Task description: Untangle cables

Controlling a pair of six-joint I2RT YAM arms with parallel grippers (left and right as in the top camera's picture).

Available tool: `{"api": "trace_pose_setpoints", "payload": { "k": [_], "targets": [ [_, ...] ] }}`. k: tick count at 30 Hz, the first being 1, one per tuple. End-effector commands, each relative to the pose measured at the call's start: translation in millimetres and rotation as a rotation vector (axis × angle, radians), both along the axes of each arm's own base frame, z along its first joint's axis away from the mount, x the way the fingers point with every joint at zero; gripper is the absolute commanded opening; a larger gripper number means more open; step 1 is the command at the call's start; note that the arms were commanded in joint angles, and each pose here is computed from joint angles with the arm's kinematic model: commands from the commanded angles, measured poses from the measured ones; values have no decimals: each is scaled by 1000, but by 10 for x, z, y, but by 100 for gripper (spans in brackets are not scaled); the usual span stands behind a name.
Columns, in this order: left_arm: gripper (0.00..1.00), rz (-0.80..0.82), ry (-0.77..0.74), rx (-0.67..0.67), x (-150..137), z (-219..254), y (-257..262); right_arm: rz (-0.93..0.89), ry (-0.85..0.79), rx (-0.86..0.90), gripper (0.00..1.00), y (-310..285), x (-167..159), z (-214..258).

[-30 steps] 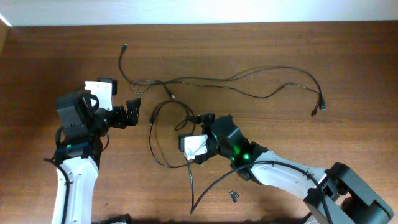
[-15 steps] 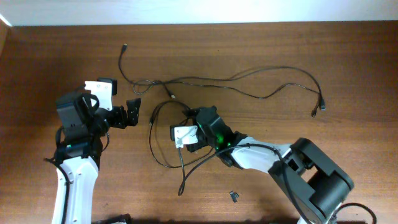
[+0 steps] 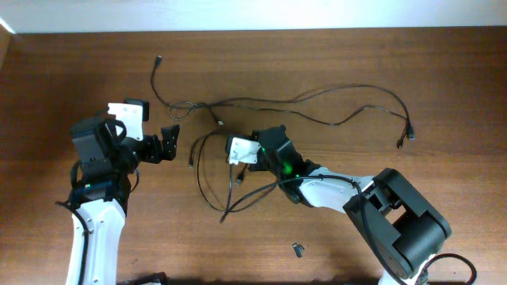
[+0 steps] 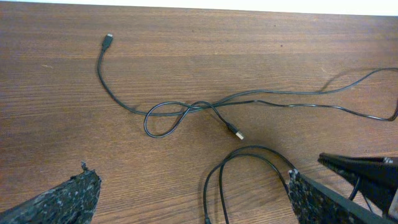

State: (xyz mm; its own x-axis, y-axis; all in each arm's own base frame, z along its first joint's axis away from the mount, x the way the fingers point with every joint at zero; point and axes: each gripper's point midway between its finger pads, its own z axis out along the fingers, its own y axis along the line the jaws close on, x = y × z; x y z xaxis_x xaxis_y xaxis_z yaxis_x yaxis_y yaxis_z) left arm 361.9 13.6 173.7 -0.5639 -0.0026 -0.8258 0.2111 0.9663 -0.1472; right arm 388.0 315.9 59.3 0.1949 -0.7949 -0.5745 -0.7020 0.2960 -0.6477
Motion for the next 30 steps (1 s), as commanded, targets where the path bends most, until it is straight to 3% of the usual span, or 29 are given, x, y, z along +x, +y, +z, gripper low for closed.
{"api": "trace_pose_setpoints", "payload": {
  "k": [1, 8, 13, 18, 25, 30],
  "targets": [
    [99, -3, -6, -18, -5, 29, -12, -170, -29, 197, 4, -72, 176, 550],
    [99, -3, -6, -18, -5, 29, -12, -511, -252, 331, 4, -688, 348, 1572],
    [99, -3, -6, -18, -5, 29, -14, -806, -373, 321, 4, -1431, 438, 1900],
    [99, -3, -6, -18, -5, 29, -12, -1066, -361, 191, 4, -2169, 479, 1685],
    [99, -3, -6, -18, -5, 29, -12, -1308, -170, 144, 4, -2901, 338, 1116],
    [99, -3, -6, -18, -5, 29, -12, -1417, -177, 31, 4, -3199, 159, 1082]
  ]
}}
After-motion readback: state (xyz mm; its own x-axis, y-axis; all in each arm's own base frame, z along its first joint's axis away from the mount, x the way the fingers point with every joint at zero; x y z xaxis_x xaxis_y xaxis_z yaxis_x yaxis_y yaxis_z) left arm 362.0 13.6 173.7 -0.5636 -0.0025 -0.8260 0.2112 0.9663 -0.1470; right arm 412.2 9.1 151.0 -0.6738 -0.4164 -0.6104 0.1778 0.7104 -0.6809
